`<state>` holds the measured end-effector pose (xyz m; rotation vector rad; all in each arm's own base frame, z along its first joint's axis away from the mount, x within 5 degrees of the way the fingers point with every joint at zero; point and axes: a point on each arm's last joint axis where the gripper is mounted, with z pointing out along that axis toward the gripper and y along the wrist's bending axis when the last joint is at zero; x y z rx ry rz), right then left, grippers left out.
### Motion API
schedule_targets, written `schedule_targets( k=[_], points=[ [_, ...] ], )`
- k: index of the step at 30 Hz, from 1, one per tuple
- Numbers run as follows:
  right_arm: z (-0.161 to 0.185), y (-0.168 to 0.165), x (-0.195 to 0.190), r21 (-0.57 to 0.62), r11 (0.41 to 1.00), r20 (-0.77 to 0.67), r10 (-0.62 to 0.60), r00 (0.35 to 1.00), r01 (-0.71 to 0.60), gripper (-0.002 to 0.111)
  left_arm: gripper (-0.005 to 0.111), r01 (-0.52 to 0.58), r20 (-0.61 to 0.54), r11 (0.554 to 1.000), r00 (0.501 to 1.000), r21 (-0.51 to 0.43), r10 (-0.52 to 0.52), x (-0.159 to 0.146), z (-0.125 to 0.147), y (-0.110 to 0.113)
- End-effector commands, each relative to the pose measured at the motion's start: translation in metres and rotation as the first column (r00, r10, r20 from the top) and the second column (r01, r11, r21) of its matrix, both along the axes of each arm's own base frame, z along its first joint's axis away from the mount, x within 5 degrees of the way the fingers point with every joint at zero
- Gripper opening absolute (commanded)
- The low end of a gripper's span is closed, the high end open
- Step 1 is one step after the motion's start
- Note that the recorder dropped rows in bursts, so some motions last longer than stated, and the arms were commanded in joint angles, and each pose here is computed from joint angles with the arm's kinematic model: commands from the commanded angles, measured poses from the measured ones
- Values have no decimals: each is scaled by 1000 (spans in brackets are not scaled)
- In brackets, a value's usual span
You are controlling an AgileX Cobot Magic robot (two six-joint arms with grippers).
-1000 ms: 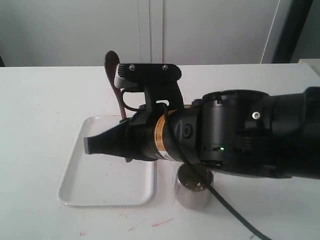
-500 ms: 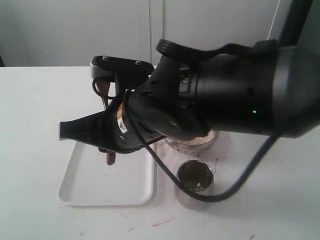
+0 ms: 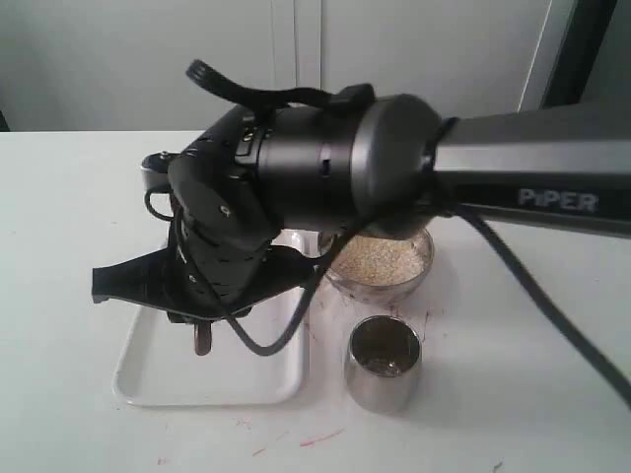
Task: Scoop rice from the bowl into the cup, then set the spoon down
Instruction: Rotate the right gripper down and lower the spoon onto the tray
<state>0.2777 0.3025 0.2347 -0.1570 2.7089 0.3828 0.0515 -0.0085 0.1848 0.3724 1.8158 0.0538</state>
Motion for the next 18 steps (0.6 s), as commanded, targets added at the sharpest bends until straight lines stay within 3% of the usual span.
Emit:
schedule_targets(
  k=[1,18],
  points=[
    [-15,5,10,-58,998,-46,-5,999,2,0,14,0,-40,1000,999,1,0,-1,-6,0],
    [-62,9,20,-95,986,-156,-154,976,140,0,14,0,-40,1000,999,1,0,-1,-6,0]
  ],
)
